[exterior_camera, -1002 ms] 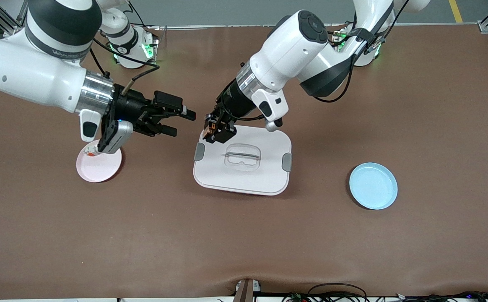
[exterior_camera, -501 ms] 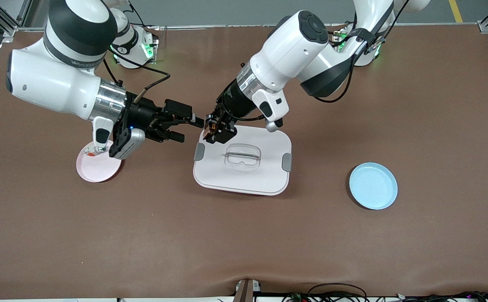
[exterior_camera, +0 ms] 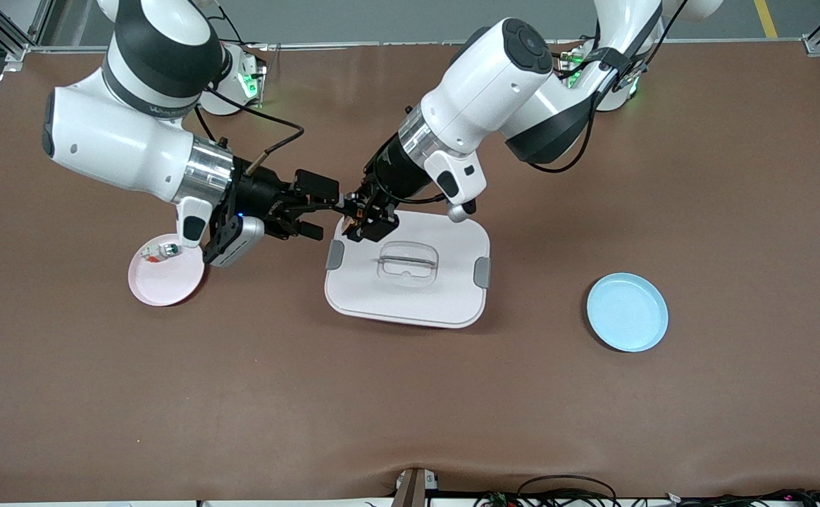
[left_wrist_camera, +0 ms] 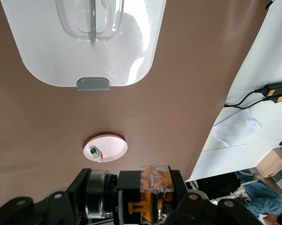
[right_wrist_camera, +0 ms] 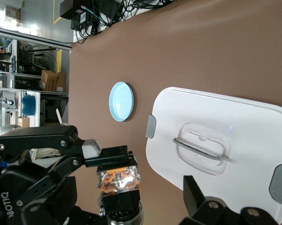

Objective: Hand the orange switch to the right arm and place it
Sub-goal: 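Close the right gripper on the switch beside the left gripper, then open the left gripper and pull it back while the right gripper holds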

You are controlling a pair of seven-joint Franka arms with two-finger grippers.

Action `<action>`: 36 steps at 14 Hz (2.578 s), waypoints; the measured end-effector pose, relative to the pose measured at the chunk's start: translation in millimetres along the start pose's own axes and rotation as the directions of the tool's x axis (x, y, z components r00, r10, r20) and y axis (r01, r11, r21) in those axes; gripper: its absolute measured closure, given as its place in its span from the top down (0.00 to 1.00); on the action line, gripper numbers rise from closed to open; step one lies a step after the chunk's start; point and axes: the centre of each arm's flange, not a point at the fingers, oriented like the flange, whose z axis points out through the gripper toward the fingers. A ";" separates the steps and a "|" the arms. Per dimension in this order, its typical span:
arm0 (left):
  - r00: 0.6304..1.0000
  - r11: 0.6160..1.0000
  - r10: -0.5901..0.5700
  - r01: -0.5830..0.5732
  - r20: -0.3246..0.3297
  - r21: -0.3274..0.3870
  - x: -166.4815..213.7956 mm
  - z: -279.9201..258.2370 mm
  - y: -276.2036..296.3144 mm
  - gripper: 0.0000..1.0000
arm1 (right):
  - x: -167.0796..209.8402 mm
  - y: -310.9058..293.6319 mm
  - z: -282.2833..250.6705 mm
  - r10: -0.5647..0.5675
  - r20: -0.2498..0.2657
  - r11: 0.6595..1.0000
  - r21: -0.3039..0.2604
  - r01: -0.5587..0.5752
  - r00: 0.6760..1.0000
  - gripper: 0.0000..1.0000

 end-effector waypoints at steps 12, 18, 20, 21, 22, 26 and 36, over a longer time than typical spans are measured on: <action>1.000 1.000 -0.001 0.001 0.000 -0.001 0.4 -0.2 0.5 0.72 | -4.9 2.1 18.5 0.020 -0.001 1.000 -0.008 -0.020 1.000 1.00; 1.000 1.000 -0.001 0.001 0.000 -0.001 0.6 -0.3 0.7 0.72 | -4.8 1.7 20.2 0.037 -0.002 0.999 0.006 -0.037 0.999 0.96; 1.000 1.000 -0.001 0.001 0.000 -0.001 0.6 -0.3 0.7 0.72 | -4.6 1.1 19.8 0.037 -0.002 0.999 0.007 -0.037 0.999 0.74; 1.000 1.000 -0.002 0.002 -0.001 0.000 1.1 0.4 0.5 0.72 | -4.6 -0.9 19.2 0.036 -0.003 0.999 0.012 -0.036 0.999 0.63; 1.000 1.000 -0.002 0.002 -0.002 0.001 1.7 1.3 0.3 0.72 | -4.8 -3.9 18.7 0.032 -0.003 0.999 0.016 -0.032 0.999 0.52; 1.000 1.000 -0.003 0.003 -0.003 0.001 2.3 1.5 0.6 0.72 | -4.8 -5.6 18.2 0.027 -0.004 0.999 0.018 -0.027 1.000 0.42; 1.000 1.000 -0.002 0.002 0.001 -0.003 0.6 -0.8 1.8 1.00 | -4.6 -3.2 19.6 0.025 -0.002 1.000 0.015 -0.025 1.000 0.42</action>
